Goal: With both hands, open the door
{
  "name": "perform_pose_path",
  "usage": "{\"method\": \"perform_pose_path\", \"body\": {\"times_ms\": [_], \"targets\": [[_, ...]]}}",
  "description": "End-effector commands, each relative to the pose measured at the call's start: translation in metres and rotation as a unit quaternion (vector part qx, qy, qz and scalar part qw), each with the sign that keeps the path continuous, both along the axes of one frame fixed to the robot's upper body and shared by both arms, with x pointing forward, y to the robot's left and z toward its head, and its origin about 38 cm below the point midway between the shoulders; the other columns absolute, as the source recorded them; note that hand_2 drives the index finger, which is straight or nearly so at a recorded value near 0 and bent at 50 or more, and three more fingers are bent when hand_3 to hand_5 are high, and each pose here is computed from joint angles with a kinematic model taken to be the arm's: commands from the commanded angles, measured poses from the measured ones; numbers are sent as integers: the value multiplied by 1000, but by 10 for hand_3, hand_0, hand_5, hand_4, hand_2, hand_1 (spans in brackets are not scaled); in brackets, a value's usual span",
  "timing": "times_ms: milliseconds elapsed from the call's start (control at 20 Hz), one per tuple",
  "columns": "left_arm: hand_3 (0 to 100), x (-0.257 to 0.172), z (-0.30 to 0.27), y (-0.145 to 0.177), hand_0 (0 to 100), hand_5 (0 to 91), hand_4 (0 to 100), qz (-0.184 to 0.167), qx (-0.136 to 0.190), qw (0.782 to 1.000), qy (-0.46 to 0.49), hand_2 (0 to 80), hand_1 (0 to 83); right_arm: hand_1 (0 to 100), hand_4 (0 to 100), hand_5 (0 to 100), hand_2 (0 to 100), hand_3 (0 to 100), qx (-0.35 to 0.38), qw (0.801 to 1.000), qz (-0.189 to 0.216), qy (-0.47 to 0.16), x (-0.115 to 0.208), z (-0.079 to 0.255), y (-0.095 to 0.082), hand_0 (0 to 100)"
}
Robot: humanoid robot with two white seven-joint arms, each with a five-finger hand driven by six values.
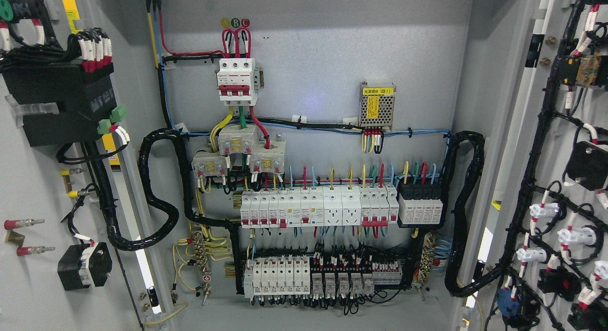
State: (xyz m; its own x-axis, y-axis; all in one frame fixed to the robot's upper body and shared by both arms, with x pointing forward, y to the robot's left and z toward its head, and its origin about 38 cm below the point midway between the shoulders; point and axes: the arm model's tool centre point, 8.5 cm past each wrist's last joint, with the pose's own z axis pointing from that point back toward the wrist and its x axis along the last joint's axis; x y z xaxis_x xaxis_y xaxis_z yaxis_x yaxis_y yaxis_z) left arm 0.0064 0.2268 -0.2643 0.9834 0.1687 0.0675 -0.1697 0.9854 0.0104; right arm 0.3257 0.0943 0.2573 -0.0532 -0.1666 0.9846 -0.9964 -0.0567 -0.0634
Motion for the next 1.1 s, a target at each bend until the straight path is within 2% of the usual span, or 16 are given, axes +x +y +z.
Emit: {"method": "perform_pose_path", "body": {"times_ms": [0, 150, 250, 451, 651, 801, 951, 1051], "targets": [[0, 25, 0, -3, 0, 0, 0, -2, -3, 1000, -27, 0, 0, 26, 0, 0, 0, 0, -7, 1000, 20, -6, -11, 0, 12, 232], [0, 26, 0, -4, 0, 0, 0, -2, -4, 1000, -28, 0, 0, 27, 0, 0, 0, 0, -4, 1000, 13, -6, -6, 1, 9, 231], [0, 26, 0, -5, 0, 0, 0, -2, -5, 1000, -28, 0, 0, 27, 0, 0, 0, 0, 0, 1000, 3, -1, -1, 0, 1, 231], [0, 26, 0, -5, 0, 0, 0, -2, -5, 1000, -28, 0, 0, 27, 0, 0, 0, 0, -12, 999, -48, 17, 23, -22, -40, 231], [0, 26, 0, -5, 0, 0, 0, 0, -5, 1000, -28, 0, 0, 27, 0, 0, 0, 0, -6, 991, -130, 39, 47, -41, -107, 232], [0, 26, 0, -5, 0, 0, 0, -1, -5, 1000, -28, 0, 0, 25, 0, 0, 0, 0, -3, 979, -199, 48, 54, -53, -168, 233], [0, 28, 0, 1, 0, 0, 0, 4, 0, 1000, -31, 0, 0, 25, 0, 0, 0, 0, 10, 968, -243, 57, 36, -67, -208, 233], [0, 50, 2, 1, 0, 0, 0, 2, -1, 998, -69, 0, 0, 25, 0, 0, 0, 0, 4, 962, -272, 37, 21, -81, -241, 233]]}}
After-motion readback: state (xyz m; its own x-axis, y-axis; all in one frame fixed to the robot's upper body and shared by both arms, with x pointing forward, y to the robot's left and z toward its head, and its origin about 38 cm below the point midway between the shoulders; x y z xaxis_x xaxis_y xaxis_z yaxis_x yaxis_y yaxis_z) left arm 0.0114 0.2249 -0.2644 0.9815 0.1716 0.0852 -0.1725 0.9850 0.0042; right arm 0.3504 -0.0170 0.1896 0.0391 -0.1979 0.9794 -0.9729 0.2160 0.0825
